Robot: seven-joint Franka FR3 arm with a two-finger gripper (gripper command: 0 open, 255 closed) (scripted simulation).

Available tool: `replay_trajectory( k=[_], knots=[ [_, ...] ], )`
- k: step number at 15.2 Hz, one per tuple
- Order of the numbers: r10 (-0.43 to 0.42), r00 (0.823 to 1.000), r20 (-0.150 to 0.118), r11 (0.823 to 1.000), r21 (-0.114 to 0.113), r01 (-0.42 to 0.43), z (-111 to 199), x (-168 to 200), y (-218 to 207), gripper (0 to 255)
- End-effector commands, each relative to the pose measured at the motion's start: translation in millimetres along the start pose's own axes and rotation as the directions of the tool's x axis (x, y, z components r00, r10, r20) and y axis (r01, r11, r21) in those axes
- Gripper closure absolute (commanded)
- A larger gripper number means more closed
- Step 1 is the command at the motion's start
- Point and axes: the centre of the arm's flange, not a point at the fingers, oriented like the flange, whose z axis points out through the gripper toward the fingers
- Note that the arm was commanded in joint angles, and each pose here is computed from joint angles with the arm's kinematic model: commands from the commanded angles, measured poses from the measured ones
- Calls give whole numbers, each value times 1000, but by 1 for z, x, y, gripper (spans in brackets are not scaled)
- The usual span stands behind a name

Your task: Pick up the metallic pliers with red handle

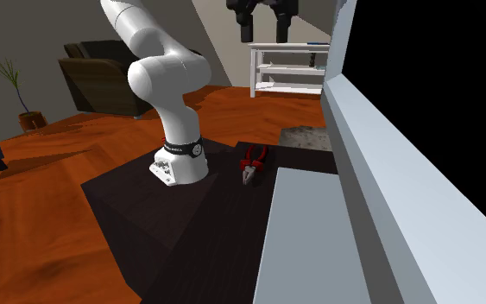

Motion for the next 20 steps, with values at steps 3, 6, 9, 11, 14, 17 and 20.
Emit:
replay_trajectory(
  k=[3,6,9,11,14,17,20],
  knots=[
    [56,998,7,998,-1,-56,26,-4,-1,0],
    [140,990,16,990,-4,-140,65,-10,-3,0],
    [222,975,26,975,-8,-222,104,-16,-5,0],
    [277,960,32,961,-11,-276,129,-21,-7,0],
    [356,933,41,934,-16,-356,168,-27,-10,0],
    [434,900,49,901,-22,-433,207,-34,-13,0],
    [473,879,54,881,-25,-472,232,-38,-16,0]
  ],
)
